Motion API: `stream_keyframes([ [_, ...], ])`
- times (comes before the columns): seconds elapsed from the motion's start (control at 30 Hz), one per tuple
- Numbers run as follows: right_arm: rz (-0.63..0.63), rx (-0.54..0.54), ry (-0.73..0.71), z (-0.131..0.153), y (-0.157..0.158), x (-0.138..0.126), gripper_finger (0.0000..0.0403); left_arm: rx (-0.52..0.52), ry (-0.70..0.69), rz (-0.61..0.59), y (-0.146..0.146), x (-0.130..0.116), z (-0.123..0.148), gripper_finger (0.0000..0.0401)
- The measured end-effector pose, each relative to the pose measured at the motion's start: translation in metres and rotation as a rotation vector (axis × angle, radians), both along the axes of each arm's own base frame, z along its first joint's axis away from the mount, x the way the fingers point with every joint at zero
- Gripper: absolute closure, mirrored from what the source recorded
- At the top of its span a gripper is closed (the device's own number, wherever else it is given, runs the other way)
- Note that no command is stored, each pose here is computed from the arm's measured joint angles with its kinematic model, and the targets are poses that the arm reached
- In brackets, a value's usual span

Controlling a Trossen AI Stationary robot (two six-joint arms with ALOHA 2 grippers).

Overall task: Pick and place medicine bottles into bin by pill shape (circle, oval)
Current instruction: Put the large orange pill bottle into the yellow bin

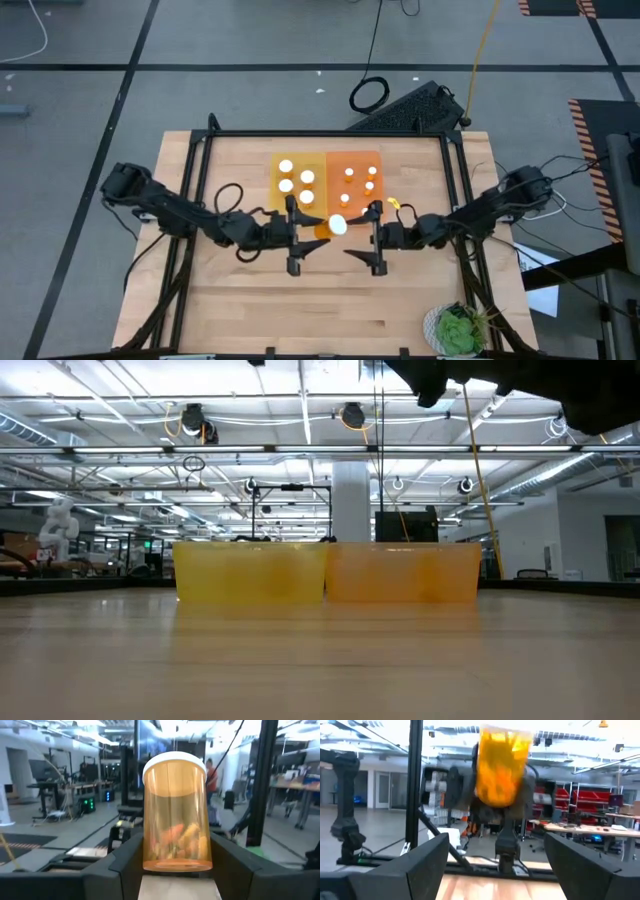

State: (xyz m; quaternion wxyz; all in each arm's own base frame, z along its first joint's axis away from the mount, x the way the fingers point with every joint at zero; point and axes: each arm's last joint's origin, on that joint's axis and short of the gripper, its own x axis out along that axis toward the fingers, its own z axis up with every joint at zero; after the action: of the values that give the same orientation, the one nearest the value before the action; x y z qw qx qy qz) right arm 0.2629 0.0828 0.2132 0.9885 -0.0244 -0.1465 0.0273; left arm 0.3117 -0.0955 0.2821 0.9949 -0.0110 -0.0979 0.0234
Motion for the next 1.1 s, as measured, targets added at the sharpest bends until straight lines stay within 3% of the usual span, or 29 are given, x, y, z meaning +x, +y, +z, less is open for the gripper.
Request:
stream_keyframes([
  [0.53,0.032,-0.017,-0.135,0.026,0.006,0.013,0.0085,-0.031,-0.207,-0.018,-0.01,0.024,-0.037,0.0201],
  [0.93,0.041,0.033,-0.157,0.035,0.006,0.018,0.0087,0.0,-0.199,-0.006,-0.008,0.026,-0.041,0.0201],
  [1.1,0.041,0.028,-0.14,0.039,0.008,0.023,0.0117,0.004,-0.201,-0.015,-0.009,0.026,-0.041,0.0201],
])
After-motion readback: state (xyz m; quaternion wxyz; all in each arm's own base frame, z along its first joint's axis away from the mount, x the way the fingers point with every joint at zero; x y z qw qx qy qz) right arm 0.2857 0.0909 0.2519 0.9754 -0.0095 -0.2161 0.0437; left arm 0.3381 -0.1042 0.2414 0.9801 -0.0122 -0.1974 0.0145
